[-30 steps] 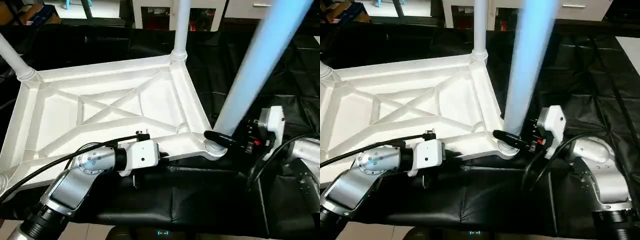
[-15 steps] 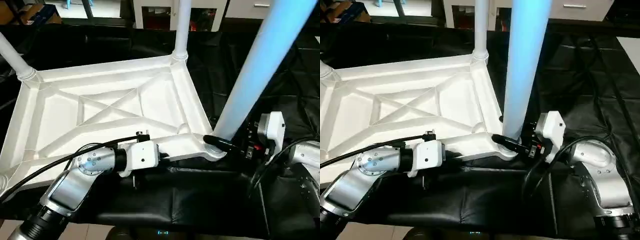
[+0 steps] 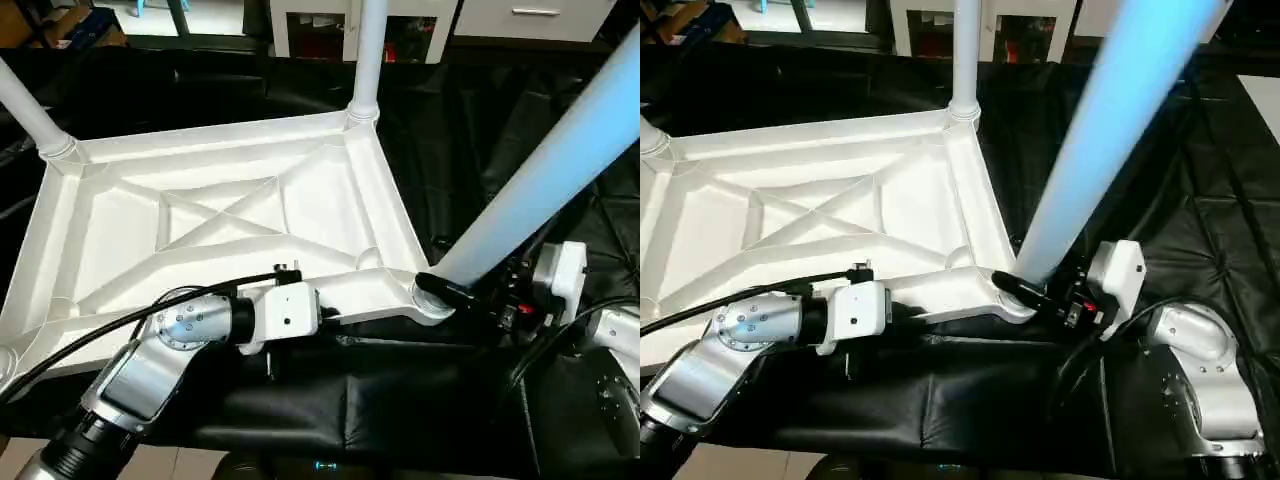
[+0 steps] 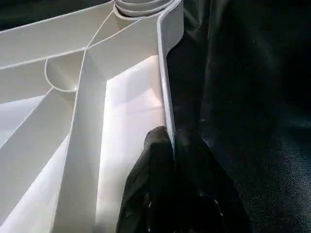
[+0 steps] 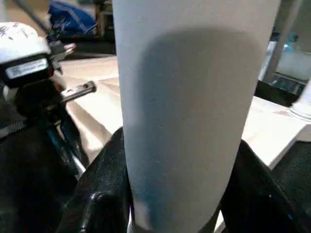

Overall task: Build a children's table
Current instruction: Insert table leg to table base

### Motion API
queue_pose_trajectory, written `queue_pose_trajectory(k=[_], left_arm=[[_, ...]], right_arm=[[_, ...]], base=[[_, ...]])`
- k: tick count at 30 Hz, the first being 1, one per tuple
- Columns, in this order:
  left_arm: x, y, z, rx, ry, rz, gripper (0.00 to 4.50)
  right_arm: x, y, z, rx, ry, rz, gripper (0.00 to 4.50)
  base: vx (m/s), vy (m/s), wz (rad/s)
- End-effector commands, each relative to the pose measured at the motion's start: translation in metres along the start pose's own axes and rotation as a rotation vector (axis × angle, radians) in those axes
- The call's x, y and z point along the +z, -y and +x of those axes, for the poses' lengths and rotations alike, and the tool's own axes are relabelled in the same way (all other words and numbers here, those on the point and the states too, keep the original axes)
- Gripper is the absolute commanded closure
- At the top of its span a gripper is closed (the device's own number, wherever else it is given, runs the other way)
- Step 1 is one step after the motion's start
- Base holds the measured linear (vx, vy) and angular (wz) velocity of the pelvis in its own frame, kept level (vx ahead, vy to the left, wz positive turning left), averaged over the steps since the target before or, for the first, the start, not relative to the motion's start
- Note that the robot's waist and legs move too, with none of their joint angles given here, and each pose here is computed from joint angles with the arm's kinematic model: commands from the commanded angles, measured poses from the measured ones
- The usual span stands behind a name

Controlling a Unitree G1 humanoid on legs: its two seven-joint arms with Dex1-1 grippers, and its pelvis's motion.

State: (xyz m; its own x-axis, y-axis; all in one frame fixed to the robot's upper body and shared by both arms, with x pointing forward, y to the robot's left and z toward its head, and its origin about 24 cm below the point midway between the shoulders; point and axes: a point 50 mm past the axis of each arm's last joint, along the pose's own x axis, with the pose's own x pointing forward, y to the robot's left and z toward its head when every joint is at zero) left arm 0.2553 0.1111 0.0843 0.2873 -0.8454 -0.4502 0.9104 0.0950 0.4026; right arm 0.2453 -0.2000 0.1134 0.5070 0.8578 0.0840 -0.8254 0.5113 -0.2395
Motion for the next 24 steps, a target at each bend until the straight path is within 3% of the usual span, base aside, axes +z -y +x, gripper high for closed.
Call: queue_pose_trajectory(k=[1,3,8,14,24], left_arm=[[-0.021,0.017,0.007,-0.062,-0.056,-0.092,4.5],[-0.02,0.017,0.008,-0.063,-0.054,-0.091,4.5],[-0.02,0.017,0.008,-0.064,-0.053,-0.09,4.5],[-0.021,0.018,0.008,-0.066,-0.053,-0.09,4.5],[-0.02,0.019,0.009,-0.07,-0.051,-0.089,4.5]], right_arm=[[-0.014,-0.005,-0.006,-0.026,-0.029,0.099,2.65],[-0.016,-0.004,-0.008,-0.064,-0.019,0.125,2.65],[-0.022,-0.012,-0.011,-0.024,-0.063,0.062,2.65],[-0.029,-0.021,-0.011,0.004,-0.093,0.047,2.65],[-0.033,-0.034,-0.008,0.13,-0.14,0.082,2.65]], base=[[0.0,0.0,0.0],[0.0,0.0,0.0],[0.0,0.0,0.0],[0.0,0.0,0.0],[0.0,0.0,0.0]])
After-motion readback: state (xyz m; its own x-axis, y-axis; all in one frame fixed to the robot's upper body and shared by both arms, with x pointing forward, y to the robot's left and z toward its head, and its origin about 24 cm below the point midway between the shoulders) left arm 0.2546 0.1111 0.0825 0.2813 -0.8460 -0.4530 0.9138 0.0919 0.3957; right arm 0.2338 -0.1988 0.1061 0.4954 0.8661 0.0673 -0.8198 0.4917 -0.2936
